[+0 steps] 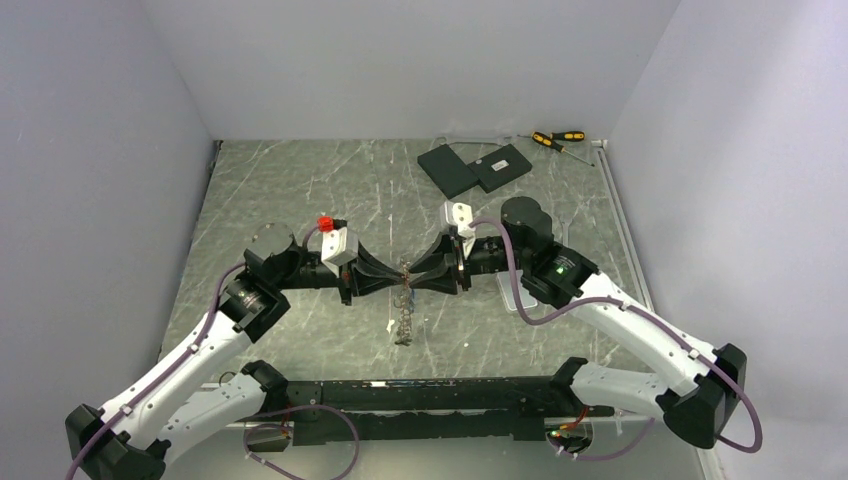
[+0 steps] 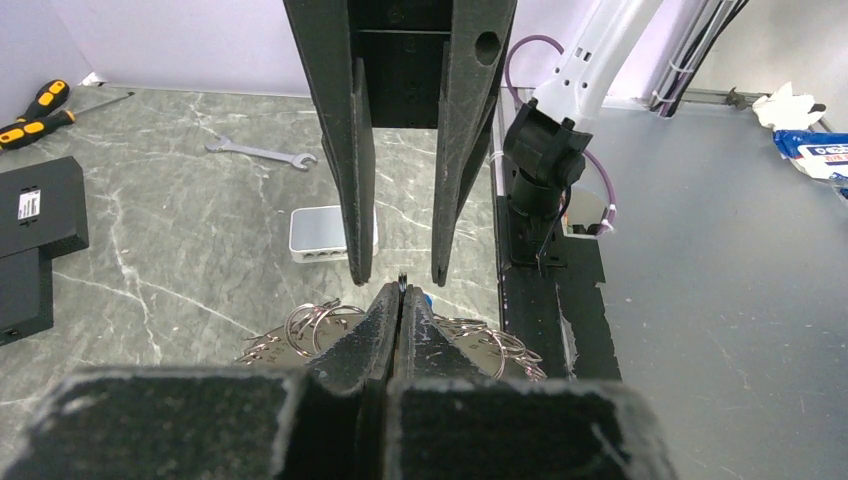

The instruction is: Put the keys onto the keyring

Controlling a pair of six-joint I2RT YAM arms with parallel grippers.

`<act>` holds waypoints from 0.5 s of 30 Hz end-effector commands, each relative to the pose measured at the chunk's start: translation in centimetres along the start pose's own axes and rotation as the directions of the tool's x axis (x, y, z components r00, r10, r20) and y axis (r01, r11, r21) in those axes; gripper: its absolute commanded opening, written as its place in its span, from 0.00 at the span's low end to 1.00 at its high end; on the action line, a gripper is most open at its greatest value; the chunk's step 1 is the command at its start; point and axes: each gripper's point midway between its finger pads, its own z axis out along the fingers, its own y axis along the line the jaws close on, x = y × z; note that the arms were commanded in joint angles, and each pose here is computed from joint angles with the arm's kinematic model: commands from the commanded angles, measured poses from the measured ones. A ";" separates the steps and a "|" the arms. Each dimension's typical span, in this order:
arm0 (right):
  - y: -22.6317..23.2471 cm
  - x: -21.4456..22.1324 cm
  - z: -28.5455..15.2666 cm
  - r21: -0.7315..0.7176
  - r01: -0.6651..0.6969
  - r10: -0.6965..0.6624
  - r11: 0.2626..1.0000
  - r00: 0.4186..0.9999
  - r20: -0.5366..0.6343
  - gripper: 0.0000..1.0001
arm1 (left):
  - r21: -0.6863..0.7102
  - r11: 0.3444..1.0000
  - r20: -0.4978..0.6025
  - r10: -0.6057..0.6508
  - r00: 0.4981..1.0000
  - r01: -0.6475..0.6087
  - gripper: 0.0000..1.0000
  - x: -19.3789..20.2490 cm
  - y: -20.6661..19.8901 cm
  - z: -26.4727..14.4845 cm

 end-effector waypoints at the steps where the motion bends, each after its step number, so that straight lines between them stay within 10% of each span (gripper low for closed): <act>1: 0.3 -1.3 0.2 -0.031 0.041 -0.039 0.999 0.998 0.049 0.33 | 0.004 0.997 0.071 0.075 0.995 -0.076 0.00 -2.4 -0.3 -0.2; 15: 0.0 -0.7 0.8 -0.046 0.023 -0.021 0.999 0.999 0.037 0.24 | -0.012 0.997 0.078 0.081 0.994 -0.080 0.00 -2.5 -0.1 -0.4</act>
